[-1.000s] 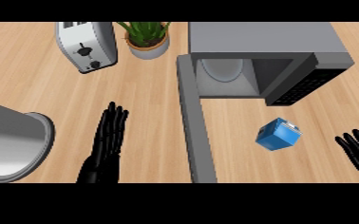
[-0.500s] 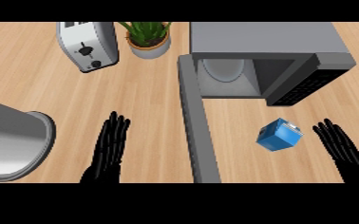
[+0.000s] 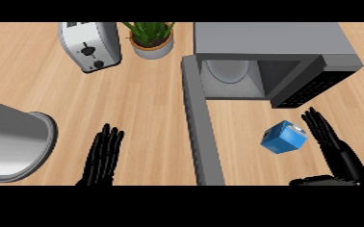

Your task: Pick up the milk, place it into the microwave and close the microwave

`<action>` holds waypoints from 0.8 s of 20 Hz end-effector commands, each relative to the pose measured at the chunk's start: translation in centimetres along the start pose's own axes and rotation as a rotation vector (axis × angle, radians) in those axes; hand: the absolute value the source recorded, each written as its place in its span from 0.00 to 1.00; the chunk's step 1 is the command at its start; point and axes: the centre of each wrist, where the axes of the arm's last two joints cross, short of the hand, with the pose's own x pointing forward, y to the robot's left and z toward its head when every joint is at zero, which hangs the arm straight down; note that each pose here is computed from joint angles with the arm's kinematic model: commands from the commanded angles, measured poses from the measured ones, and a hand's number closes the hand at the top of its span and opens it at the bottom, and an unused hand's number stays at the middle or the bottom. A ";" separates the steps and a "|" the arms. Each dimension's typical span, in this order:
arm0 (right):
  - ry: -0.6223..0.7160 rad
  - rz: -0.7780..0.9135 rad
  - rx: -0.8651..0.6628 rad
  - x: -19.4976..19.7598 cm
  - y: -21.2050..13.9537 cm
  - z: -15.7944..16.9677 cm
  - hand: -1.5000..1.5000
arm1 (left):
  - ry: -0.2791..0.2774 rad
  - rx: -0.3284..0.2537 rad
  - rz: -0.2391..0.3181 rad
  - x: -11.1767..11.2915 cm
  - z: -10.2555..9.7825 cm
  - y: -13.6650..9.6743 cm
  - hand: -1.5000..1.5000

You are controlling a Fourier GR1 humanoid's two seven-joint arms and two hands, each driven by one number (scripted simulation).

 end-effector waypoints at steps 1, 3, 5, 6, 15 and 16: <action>-0.073 -0.032 0.048 -2.1 0.0 -0.2 0.00 | 0.005 0.013 0.011 2.0 0.9 0.9 0.00; -0.092 -0.005 0.028 -2.5 -1.5 -1.6 0.00 | 0.002 0.016 -0.013 -0.5 0.5 3.8 0.00; -0.068 0.014 0.028 -4.2 1.1 -2.5 0.00 | -0.012 0.000 0.001 0.0 0.8 3.6 0.00; -0.074 0.007 0.016 -3.9 -0.2 -3.2 0.00 | 0.014 -0.004 0.018 0.6 2.3 2.9 0.00; -0.110 0.025 -0.060 -7.0 1.9 -2.3 1.00 | 0.014 -0.013 -0.010 1.7 1.4 5.8 0.00; -0.098 0.059 -0.059 -6.5 0.5 -3.6 1.00 | -0.011 0.004 0.004 2.0 1.8 5.3 0.00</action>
